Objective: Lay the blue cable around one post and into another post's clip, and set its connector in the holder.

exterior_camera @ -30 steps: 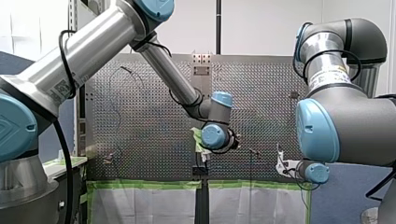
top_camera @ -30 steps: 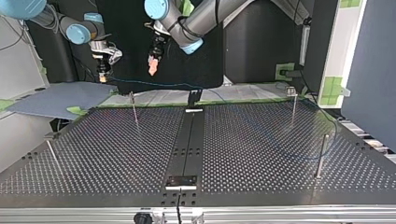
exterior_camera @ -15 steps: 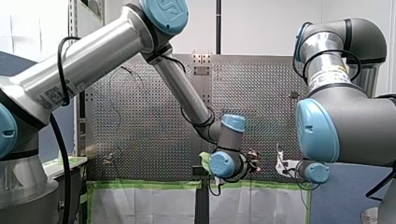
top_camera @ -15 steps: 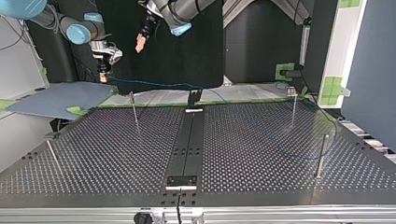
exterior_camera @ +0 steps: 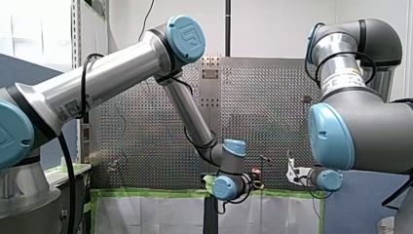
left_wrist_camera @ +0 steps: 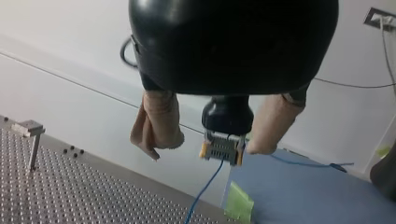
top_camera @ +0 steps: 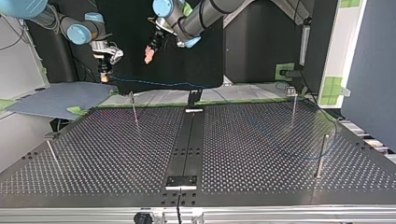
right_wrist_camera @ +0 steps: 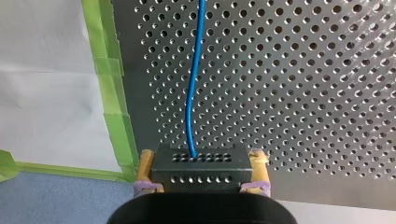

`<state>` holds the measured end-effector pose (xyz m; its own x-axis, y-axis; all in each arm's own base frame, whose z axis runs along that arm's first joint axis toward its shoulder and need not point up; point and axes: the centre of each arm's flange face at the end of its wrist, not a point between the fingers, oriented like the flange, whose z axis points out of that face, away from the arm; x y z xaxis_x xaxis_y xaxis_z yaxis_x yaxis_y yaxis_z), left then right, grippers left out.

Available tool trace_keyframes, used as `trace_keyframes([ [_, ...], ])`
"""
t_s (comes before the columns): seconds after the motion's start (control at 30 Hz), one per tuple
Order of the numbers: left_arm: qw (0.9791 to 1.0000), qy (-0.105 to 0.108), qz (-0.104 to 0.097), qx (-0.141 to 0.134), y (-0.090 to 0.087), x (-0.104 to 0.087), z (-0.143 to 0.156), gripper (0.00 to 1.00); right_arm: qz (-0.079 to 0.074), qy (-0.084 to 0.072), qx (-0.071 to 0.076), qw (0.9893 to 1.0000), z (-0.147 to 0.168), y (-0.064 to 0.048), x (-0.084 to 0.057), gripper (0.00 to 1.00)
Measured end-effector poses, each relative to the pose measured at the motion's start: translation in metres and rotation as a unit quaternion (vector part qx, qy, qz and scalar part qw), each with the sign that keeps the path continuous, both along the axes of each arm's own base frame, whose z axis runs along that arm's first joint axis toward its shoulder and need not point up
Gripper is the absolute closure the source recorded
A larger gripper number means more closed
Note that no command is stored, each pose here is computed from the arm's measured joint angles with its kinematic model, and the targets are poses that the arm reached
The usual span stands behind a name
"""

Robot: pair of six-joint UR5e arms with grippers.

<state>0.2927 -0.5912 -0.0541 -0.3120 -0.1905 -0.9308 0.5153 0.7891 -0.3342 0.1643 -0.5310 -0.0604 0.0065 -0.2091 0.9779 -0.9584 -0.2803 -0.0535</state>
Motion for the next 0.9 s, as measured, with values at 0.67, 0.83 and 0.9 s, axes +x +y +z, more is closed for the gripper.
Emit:
trace_keyframes([
  [0.67, 0.9989, -0.013, 0.039, -0.022, -0.003, 0.094, 0.012, 0.00, 0.002, 0.003, -0.006, 1.0000, 0.004, -0.002, 0.000, 1.00],
  [0.83, 0.9994, -0.006, 0.032, -0.014, -0.005, 0.089, 0.011, 0.00, 0.001, 0.001, -0.008, 1.0000, 0.005, -0.004, 0.000, 1.00],
  [0.9, 0.9996, -0.003, 0.026, -0.010, -0.008, 0.082, 0.010, 0.00, 0.000, 0.001, -0.009, 1.0000, 0.006, -0.005, -0.001, 1.00],
])
